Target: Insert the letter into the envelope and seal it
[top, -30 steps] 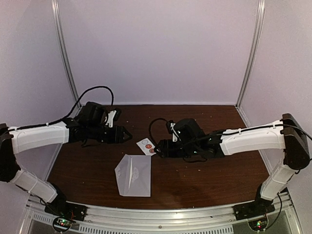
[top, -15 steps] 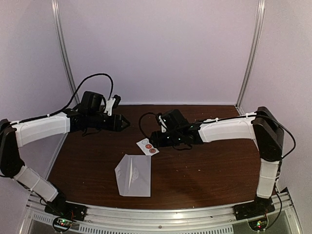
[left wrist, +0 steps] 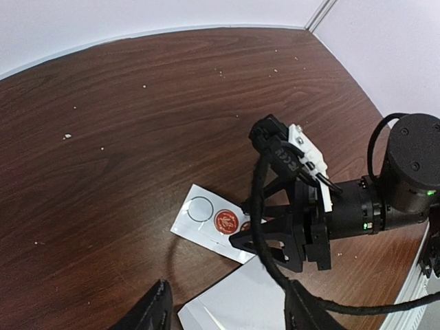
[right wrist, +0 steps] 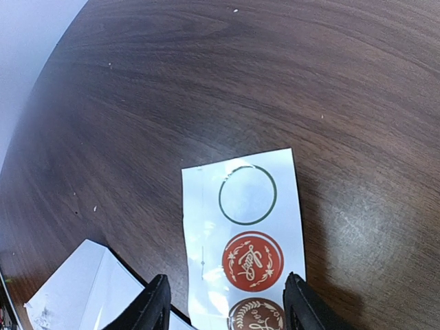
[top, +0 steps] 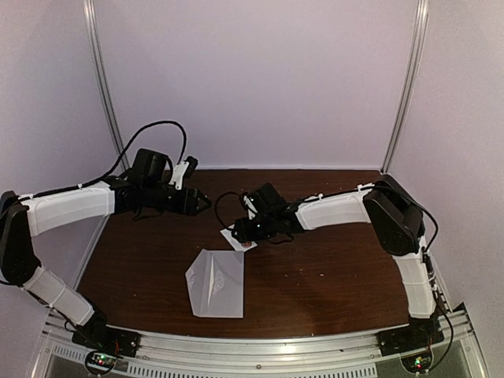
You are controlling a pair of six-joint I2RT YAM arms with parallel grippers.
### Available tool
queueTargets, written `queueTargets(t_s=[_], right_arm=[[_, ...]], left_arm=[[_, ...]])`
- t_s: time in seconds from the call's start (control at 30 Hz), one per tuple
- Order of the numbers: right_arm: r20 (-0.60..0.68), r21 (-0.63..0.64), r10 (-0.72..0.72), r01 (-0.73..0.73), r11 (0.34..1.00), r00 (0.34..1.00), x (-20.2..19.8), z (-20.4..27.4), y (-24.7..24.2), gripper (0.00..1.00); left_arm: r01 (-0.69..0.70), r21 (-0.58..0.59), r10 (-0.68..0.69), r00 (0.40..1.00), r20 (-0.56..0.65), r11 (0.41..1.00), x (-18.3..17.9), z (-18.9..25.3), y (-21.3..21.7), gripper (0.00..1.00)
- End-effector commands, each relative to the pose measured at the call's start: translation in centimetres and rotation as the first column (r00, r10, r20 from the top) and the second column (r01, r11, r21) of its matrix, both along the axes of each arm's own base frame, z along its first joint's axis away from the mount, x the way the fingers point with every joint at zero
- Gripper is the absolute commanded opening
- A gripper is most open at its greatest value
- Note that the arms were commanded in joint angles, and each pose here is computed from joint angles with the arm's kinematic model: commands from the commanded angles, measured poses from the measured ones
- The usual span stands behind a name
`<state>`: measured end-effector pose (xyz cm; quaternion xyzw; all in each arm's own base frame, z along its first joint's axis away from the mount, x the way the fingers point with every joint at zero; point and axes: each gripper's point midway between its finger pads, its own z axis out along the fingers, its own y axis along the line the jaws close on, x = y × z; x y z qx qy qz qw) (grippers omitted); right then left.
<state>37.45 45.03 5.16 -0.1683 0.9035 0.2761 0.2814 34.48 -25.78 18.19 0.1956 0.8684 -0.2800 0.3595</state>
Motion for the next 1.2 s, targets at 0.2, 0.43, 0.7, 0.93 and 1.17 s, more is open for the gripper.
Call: queueTargets(t_s=[0.2, 0.43, 0.7, 0.93, 1.17], right_arm=[[-0.049, 0.022, 0.001, 0.0, 1.0, 0.999, -0.5, -1.9, -0.8, 0.56], [-0.089, 0.019, 0.002, 0.0, 1.0, 0.996, -2.0, -3.0, -2.0, 0.56], [-0.13, -0.019, -0.037, 0.035, 0.999, 0.991, -4.6, -3.8, -5.1, 0.55], [-0.164, -0.069, -0.058, 0.047, 0.997, 0.985, -7.8, -4.7, -8.2, 0.55], [-0.198, -0.116, -0.081, 0.058, 0.992, 0.977, -11.1, -5.2, -11.1, 0.54]], left_arm=[[0.049, -0.027, -0.049, 0.999, 0.008, 0.998, 0.2, 0.7, -0.9, 0.57], [0.053, -0.03, -0.053, 0.999, -0.001, 0.998, 0.1, 0.5, -1.0, 0.57], [0.055, -0.03, -0.055, 0.998, -0.005, 0.998, 0.1, 0.3, -1.0, 0.57], [0.076, -0.049, -0.077, 0.997, -0.027, 0.996, -0.2, -0.3, -1.5, 0.57], [0.111, -0.068, -0.114, 0.992, -0.05, 0.992, -0.8, -1.0, -2.4, 0.57]])
